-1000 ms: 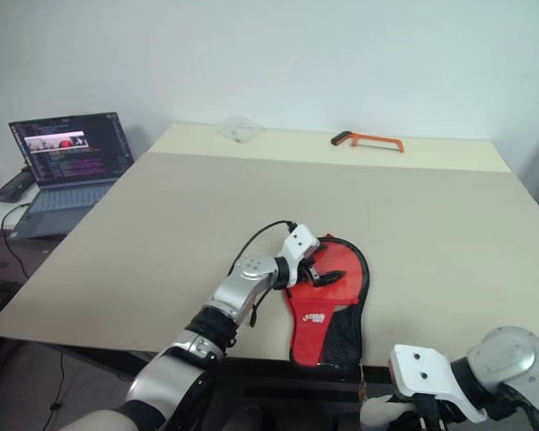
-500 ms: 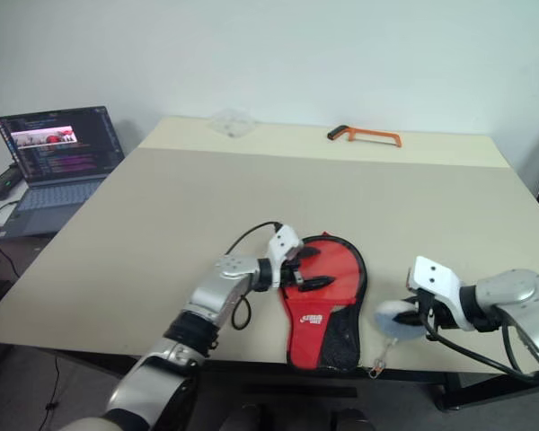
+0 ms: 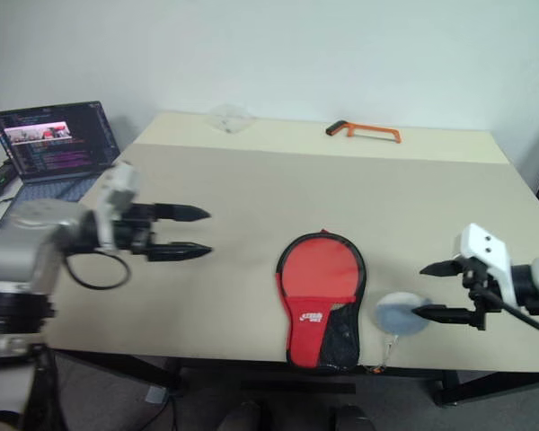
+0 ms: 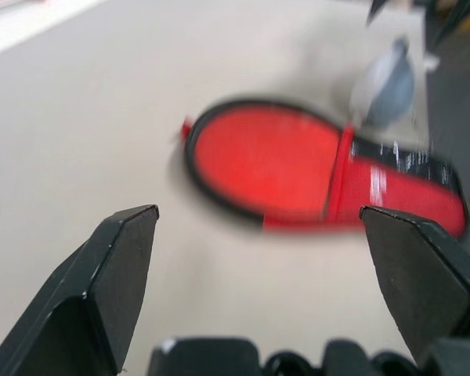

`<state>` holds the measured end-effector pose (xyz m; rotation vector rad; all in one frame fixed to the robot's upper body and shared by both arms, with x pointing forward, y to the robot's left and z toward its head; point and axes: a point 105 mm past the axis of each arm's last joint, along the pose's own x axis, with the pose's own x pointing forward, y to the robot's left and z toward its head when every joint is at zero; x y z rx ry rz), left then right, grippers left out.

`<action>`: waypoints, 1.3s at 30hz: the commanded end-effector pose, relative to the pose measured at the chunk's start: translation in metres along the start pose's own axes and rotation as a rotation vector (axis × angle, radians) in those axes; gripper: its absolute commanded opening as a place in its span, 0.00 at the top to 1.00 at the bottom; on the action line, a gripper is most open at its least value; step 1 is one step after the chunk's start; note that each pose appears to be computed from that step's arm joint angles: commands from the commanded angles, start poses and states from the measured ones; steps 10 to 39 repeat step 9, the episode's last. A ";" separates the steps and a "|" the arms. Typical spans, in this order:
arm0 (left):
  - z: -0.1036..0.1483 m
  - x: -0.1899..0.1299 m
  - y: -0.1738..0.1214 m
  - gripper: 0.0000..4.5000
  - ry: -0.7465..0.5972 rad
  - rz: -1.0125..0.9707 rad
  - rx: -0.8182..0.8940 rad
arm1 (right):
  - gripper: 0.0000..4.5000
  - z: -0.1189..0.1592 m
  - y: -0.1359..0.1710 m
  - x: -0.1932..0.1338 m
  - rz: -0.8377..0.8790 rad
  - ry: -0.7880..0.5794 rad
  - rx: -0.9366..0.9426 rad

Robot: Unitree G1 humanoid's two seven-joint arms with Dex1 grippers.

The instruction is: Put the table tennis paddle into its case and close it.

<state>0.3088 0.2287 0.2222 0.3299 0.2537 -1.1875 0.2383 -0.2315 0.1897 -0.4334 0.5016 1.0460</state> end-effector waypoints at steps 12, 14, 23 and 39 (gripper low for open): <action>-0.025 -0.043 -0.020 0.00 0.026 0.181 -0.113 | 0.01 0.012 0.016 -0.010 -0.017 0.080 -0.103; -0.025 -0.043 -0.020 0.00 0.026 0.181 -0.113 | 0.01 0.012 0.016 -0.010 -0.017 0.080 -0.103; -0.025 -0.043 -0.020 0.00 0.026 0.181 -0.113 | 0.01 0.012 0.016 -0.010 -0.017 0.080 -0.103; -0.025 -0.043 -0.020 0.00 0.026 0.181 -0.113 | 0.01 0.012 0.016 -0.010 -0.017 0.080 -0.103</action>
